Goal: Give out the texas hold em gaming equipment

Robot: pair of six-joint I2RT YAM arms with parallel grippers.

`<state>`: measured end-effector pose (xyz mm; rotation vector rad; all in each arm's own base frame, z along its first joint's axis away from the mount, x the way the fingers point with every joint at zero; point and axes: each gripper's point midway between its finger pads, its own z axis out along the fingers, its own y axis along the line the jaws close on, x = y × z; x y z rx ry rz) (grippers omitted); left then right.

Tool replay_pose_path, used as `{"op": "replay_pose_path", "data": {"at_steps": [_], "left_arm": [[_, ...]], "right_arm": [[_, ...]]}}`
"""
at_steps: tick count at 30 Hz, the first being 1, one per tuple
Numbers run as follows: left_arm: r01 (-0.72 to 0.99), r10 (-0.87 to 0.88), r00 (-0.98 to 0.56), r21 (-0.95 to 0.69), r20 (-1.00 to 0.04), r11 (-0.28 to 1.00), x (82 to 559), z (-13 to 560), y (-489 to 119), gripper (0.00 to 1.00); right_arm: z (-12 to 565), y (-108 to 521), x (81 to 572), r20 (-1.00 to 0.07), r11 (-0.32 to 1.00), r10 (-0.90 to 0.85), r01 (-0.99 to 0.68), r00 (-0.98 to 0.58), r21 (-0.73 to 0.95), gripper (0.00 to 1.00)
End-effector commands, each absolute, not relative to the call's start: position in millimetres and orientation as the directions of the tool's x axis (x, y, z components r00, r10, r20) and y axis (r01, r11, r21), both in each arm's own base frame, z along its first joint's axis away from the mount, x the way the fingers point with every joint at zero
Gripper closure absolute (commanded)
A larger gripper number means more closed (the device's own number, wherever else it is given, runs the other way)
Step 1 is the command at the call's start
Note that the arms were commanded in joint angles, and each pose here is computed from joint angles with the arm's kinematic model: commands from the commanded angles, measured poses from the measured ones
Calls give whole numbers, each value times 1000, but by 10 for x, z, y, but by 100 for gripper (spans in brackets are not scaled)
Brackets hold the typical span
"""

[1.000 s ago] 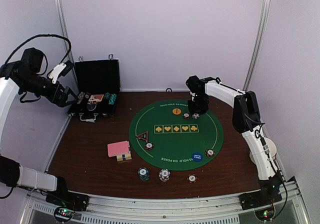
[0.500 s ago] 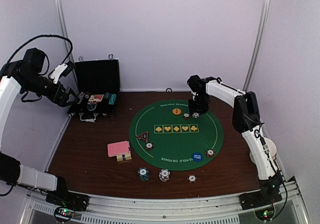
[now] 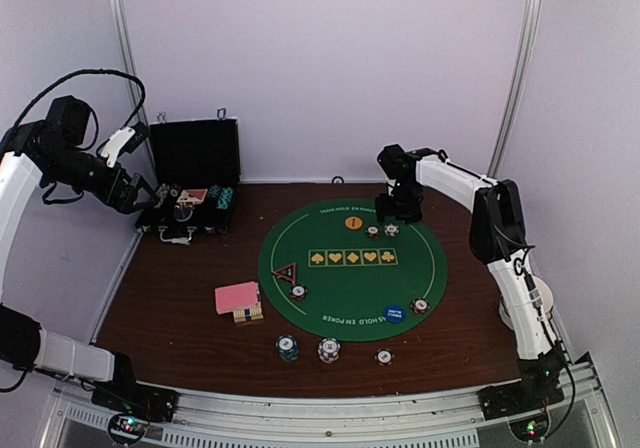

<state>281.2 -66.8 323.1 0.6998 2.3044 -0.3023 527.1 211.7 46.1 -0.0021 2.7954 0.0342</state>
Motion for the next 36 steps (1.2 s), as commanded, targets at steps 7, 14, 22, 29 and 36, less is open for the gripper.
{"op": "replay_pose_path", "data": {"at_steps": [7, 14, 22, 29, 36], "left_arm": [[512, 376, -564, 46, -735, 858, 2907, 3359, -577, 3], [489, 365, -561, 58, -743, 870, 2936, 3288, -543, 2], [468, 377, -600, 73, -705, 881, 2969, 3181, -465, 2], [465, 382, -612, 76, -692, 882, 2951, 3156, -447, 2], [490, 398, -590, 81, -703, 868, 2890, 3198, -483, 2]], "right_arm": [[1882, 2891, 4296, -558, 960, -235, -282, -796, -2, 7], [1755, 3487, 3190, -530, 879, -387, -475, -755, 35, 0], [1482, 3781, 2330, -456, 794, -533, -608, -713, 22, 0], [1289, 3980, 1907, -390, 719, -620, -692, -681, 65, 0], [1116, 4179, 1695, -361, 673, -651, -728, -667, 131, 5]]}}
